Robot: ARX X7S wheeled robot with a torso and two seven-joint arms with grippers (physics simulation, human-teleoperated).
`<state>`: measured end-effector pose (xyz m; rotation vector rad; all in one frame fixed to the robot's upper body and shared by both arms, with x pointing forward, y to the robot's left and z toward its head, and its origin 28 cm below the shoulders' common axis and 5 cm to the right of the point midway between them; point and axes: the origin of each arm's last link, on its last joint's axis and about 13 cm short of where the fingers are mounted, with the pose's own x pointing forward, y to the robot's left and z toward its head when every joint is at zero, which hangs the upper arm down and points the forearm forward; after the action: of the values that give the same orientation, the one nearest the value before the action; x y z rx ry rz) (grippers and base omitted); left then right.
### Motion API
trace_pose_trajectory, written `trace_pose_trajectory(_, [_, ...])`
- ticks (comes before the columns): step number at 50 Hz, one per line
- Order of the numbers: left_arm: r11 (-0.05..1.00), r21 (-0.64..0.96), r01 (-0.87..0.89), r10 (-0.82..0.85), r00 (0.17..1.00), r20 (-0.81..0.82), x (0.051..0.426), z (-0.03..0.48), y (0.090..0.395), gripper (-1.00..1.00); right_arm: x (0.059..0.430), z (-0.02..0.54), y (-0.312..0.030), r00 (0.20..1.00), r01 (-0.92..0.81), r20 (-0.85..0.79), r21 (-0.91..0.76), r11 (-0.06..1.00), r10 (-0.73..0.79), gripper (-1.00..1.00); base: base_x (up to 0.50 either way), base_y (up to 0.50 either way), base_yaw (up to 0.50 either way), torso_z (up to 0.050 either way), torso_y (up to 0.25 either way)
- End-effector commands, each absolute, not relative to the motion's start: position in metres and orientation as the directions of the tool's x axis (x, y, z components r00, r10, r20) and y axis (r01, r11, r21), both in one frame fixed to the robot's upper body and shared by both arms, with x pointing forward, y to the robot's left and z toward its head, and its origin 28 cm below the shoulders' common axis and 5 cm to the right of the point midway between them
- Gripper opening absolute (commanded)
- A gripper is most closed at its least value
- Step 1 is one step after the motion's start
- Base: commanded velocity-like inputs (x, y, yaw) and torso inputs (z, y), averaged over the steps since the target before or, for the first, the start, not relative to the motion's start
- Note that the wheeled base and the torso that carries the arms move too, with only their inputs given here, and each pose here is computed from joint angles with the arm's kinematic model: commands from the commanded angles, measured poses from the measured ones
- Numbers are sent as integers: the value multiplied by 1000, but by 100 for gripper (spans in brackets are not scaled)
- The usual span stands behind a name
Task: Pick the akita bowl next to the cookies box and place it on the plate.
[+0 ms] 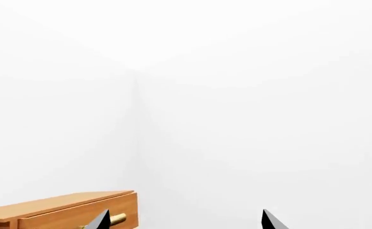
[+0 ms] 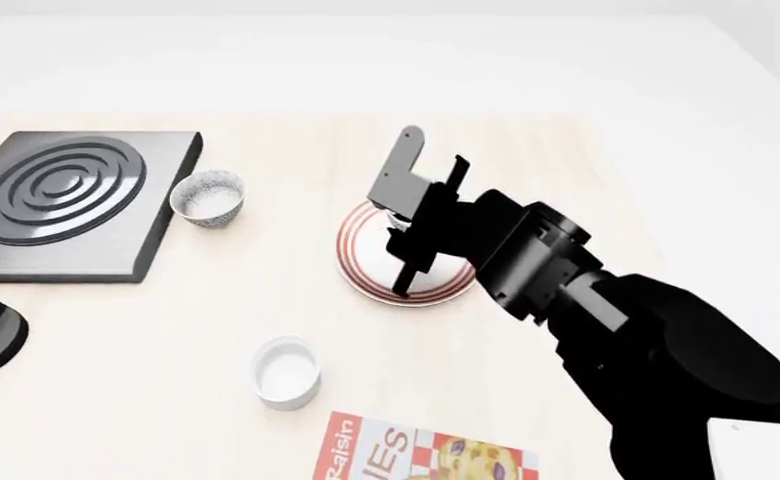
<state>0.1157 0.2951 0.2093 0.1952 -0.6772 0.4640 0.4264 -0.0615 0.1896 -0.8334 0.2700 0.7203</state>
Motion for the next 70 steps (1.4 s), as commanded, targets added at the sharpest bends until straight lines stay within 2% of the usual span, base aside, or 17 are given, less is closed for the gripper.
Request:
trace_pose_trajectory(1, [880,19,-474,351,678,646,115,210,295,100,426,190,-61,733,-677,-479,-580,452,483,-100,0,0,0,0,0])
trace_pose_trajectory(20, [882,20,-471,348,679,647,115,209,295,100,424,171,-62,723,-690,-504,-503,520,472,-100,0,0,0,0,0])
trace_pose_trajectory(68, [880,18,-474,352,677,647,115,208,296,100,421,158,-61,730,-682,-493,-482,550,474,-100,0,0,0,0,0])
trace_pose_trajectory(69, [880,17,-475,352,677,647,115,208,296,100,421,157,-61,726,-687,-497,-480,546,476,100,0,0,0,0,0])
trace_pose_trajectory(70, [880,17,-474,352,677,647,115,208,296,100,421,157,-61,726,-687,-496,-480,546,477,100,0,0,0,0,0])
